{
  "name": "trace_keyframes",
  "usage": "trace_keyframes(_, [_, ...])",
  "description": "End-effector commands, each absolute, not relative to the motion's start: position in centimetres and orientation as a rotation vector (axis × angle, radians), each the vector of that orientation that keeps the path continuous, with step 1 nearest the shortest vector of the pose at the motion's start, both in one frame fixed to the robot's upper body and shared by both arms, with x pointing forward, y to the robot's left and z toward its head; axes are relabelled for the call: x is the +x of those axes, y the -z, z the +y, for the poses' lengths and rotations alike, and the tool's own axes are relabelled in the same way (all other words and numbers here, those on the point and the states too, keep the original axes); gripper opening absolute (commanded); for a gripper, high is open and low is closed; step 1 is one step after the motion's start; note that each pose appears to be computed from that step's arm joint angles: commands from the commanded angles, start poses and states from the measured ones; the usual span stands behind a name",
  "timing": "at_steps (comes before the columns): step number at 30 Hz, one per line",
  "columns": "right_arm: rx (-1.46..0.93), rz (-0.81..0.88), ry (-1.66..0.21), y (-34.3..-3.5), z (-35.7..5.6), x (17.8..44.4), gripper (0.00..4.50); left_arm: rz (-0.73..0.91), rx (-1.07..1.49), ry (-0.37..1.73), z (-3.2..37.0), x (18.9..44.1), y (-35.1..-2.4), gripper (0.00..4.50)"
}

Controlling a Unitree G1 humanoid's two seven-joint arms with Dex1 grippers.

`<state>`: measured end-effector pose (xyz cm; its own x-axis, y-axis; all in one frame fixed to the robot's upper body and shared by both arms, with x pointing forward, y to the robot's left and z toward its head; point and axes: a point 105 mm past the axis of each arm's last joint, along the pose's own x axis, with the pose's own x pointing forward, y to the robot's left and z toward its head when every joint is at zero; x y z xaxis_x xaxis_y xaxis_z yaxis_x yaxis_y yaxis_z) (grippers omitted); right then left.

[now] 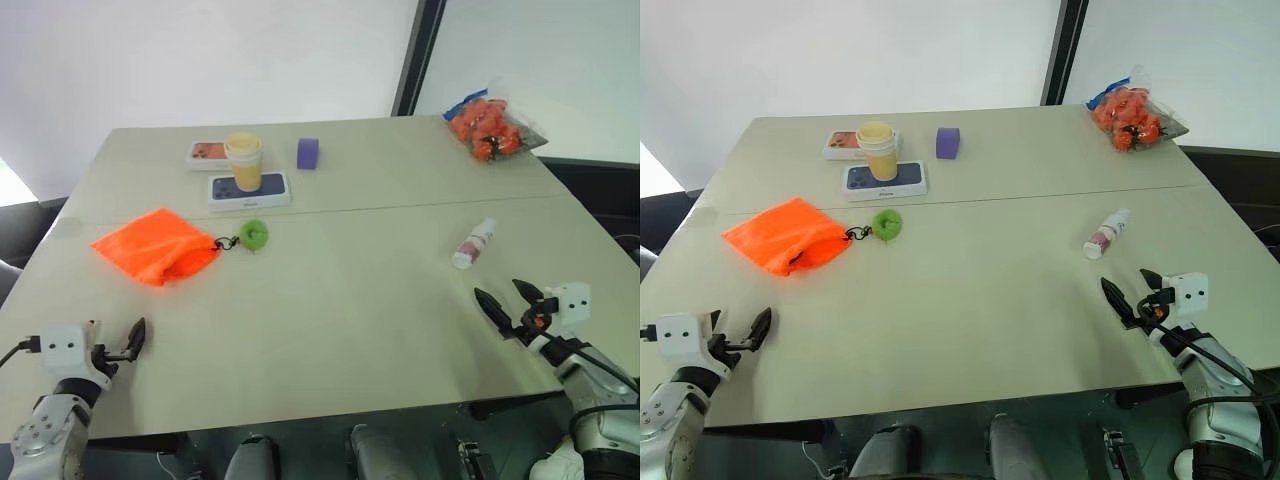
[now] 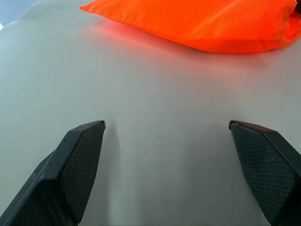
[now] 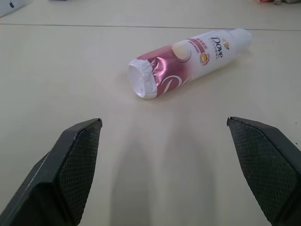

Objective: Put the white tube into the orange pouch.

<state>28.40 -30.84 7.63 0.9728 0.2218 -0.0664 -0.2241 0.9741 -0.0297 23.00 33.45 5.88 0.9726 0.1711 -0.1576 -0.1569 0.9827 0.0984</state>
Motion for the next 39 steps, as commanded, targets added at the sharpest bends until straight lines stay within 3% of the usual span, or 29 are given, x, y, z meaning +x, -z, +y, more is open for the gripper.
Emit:
trace_keyframes(1, [-0.050,0.008,-0.224,-8.8,-31.0,28.5,4.41,0.155,0.084,-0.183,33.8,22.9,-6.0,4.50])
trace_keyframes(12, [0.011,-0.040,-0.260,-9.8,-29.5,29.3,4.41,0.105,0.118,-0.203,33.5,23.6,-6.8,4.50])
trace_keyframes(20, [0.047,-0.064,-0.621,-12.4,-21.3,29.1,4.41,-0.068,0.250,-0.006,27.3,25.5,-11.7,4.50])
trace_keyframes(26, [0.025,-0.066,-0.780,-12.9,-15.3,29.1,4.41,-0.133,0.624,0.064,22.8,27.7,-13.2,4.50])
trace_keyframes(32, [0.003,-0.106,-0.867,-13.2,-10.1,29.8,4.41,-0.089,0.832,-0.124,23.6,30.9,-14.4,4.50])
trace_keyframes(39, [0.002,-0.111,-0.890,-13.0,-8.8,29.8,4.41,-0.008,0.930,-0.171,24.8,32.2,-14.3,4.50])
